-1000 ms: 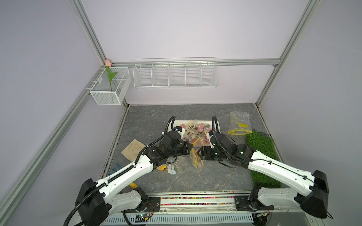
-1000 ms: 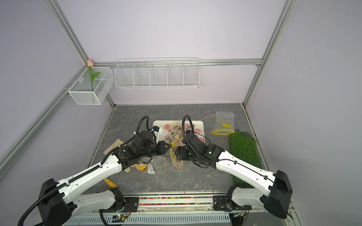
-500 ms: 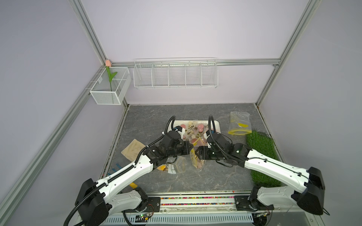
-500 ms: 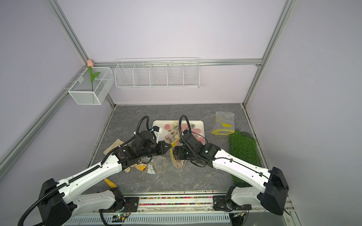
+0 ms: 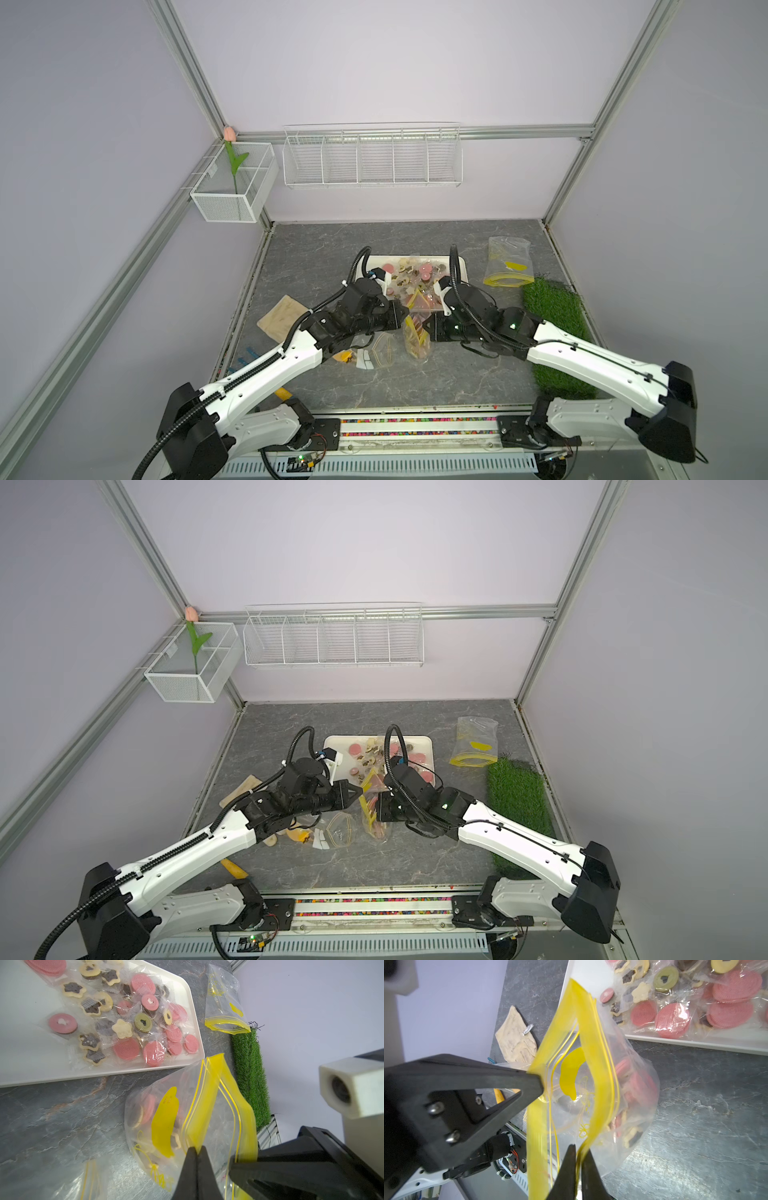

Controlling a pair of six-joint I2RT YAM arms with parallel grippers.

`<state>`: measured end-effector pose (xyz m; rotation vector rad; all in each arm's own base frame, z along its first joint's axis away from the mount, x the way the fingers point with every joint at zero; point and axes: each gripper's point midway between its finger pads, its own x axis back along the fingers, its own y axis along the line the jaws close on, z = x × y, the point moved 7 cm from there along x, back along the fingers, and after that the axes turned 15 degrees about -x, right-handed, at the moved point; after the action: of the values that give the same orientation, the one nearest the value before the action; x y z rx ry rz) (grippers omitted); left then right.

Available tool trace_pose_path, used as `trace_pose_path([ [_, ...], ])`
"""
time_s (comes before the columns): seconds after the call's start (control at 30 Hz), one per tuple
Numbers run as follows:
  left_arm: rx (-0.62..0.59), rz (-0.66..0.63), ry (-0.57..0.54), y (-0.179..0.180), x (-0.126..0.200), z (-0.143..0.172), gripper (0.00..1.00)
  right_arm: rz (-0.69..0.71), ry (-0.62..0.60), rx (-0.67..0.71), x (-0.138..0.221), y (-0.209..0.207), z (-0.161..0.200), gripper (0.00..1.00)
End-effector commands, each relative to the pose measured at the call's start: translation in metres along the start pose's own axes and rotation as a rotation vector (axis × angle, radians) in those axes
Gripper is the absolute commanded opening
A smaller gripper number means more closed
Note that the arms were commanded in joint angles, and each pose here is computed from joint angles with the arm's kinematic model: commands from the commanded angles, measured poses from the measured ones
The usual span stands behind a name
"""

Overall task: Pour cookies out of the ziploc bag
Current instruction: Adjust the ziploc bag at the center of the board.

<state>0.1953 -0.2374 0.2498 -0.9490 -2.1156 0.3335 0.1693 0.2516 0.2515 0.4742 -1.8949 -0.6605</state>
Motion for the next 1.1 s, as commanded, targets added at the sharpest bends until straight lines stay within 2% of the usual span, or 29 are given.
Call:
trace_pose_path([
  [0.0, -0.027, 0.001, -0.023, -0.005, 0.009, -0.015, 0.0, 0.029, 0.004, 0.014, 0.005, -0.01, 0.002, 0.06],
  [0.33, -0.028, 0.015, -0.017, -0.007, 0.014, -0.021, 0.0, 0.066, -0.038, 0.027, 0.023, -0.033, -0.003, 0.06],
  [0.6, -0.04, 0.077, -0.002, -0.013, 0.005, -0.022, 0.0, 0.016, -0.031, 0.209, 0.029, -0.024, -0.004, 0.06],
  [0.83, -0.05, 0.039, 0.009, -0.008, 0.006, -0.023, 0.0, 0.102, -0.109, 0.26, 0.046, -0.036, -0.011, 0.06],
  [0.93, -0.048, 0.053, 0.0, -0.011, 0.007, -0.026, 0.0, 0.089, -0.098, 0.264, 0.045, -0.035, -0.01, 0.14],
  [1.07, -0.05, 0.089, 0.006, -0.016, 0.005, -0.029, 0.0, 0.059, -0.067, 0.292, 0.043, -0.03, -0.008, 0.33],
])
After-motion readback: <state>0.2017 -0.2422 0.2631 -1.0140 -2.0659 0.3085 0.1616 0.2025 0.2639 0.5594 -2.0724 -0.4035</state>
